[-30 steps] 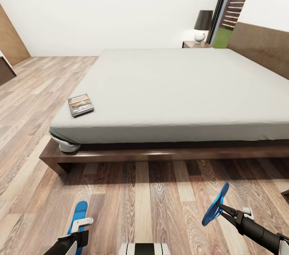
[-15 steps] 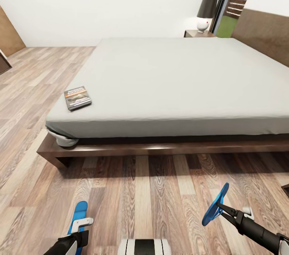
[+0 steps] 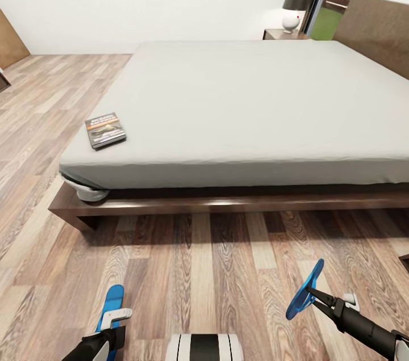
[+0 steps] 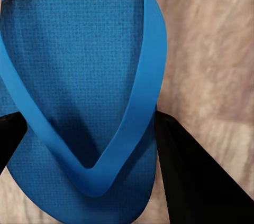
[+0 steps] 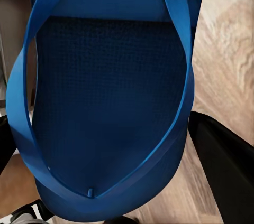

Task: In the bedroom, move the book from the bed onto either nightstand, and place the two sandals side by side next to the bed.

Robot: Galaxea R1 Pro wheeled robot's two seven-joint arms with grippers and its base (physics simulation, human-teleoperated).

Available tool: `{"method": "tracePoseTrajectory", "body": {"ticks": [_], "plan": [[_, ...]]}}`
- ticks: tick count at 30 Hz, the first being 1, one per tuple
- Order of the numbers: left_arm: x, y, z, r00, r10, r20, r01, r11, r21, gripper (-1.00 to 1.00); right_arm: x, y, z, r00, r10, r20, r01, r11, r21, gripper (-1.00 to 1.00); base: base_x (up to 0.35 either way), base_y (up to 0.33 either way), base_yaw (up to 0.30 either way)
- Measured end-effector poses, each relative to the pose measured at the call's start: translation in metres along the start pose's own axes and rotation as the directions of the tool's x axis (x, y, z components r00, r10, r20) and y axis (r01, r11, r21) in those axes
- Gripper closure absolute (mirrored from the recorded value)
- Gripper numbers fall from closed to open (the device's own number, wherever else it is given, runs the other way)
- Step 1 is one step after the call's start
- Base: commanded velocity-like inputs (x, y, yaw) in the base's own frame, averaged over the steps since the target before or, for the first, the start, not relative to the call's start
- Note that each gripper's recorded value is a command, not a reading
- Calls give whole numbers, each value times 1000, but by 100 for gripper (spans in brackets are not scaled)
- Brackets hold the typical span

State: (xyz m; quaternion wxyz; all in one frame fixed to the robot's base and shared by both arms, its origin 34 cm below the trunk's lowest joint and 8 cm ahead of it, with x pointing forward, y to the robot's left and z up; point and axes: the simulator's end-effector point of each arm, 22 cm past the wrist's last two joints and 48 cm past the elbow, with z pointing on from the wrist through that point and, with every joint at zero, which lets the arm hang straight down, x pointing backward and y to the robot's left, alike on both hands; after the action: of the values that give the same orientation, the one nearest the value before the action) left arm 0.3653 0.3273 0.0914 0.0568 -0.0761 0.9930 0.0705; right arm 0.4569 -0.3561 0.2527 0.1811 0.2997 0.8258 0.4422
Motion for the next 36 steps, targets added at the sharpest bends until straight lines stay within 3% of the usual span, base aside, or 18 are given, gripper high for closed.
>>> {"method": "tracePoseTrajectory", "body": {"ticks": [19,30,36], "plan": [[-2,9,0,1000,3,6,-3,1000,-9,100,0,0,0,1000,-1,-1,1,1000,0,100,278,2,0],[-2,9,0,1000,3,6,-3,1000,-10,100,0,0,0,1000,-2,0,2,1000,0,100,271,194,0],[-2,9,0,1000,3,6,-3,1000,-9,100,0,-2,-2,1000,-5,1,5,1000,6,100,73,75,0]]}}
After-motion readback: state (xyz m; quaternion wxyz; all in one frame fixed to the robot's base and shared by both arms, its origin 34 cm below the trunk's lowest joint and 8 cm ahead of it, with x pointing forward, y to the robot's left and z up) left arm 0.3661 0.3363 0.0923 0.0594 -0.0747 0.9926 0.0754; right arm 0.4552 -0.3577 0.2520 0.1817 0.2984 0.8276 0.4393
